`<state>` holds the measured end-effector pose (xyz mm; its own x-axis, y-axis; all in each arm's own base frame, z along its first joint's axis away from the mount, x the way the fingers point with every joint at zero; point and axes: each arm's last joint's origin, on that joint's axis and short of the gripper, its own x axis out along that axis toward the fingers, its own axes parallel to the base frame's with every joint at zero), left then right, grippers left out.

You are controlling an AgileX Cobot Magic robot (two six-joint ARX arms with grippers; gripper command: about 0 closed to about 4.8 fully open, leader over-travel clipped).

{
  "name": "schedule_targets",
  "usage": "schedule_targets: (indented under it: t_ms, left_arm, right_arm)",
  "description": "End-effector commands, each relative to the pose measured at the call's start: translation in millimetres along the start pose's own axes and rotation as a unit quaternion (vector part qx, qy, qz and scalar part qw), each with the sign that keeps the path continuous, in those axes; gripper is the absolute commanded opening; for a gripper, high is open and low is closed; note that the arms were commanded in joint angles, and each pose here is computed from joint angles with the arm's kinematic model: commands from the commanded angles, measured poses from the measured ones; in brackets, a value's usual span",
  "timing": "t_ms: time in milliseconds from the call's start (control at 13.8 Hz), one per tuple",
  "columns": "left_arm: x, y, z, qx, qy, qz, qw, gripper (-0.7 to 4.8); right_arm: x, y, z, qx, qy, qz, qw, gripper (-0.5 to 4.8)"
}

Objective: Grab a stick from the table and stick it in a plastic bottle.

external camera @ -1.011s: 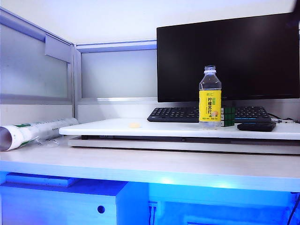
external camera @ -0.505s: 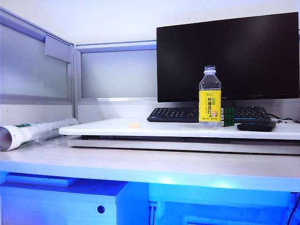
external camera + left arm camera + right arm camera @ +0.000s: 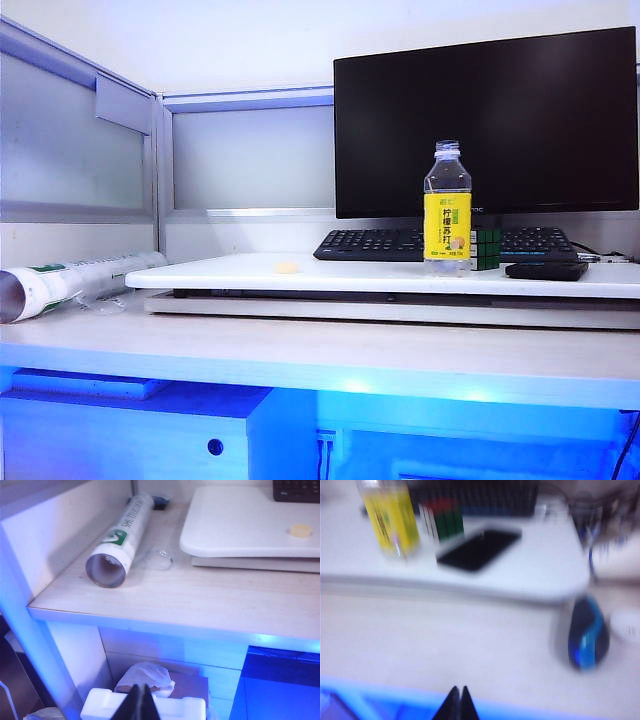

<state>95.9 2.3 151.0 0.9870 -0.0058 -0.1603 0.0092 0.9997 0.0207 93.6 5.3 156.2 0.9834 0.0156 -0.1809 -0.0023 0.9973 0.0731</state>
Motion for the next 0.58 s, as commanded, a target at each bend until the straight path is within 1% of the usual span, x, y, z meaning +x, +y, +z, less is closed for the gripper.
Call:
schedule_targets:
  t_ms: [72,578]
  left_arm:
    - [0.0,-0.2,-1.0,-0.002,0.004,-0.004,1.000,-0.04]
    - [0.0,-0.3,-1.1,-0.005,0.005,-0.005,1.000,-0.04]
  right_arm:
    - [0.2,0.0,-2.3,-0.001,0.012,0.000,1.000,-0.09]
    - [0.2,0.1,-1.3,-0.001,0.007,0.000,1.000,-0.09]
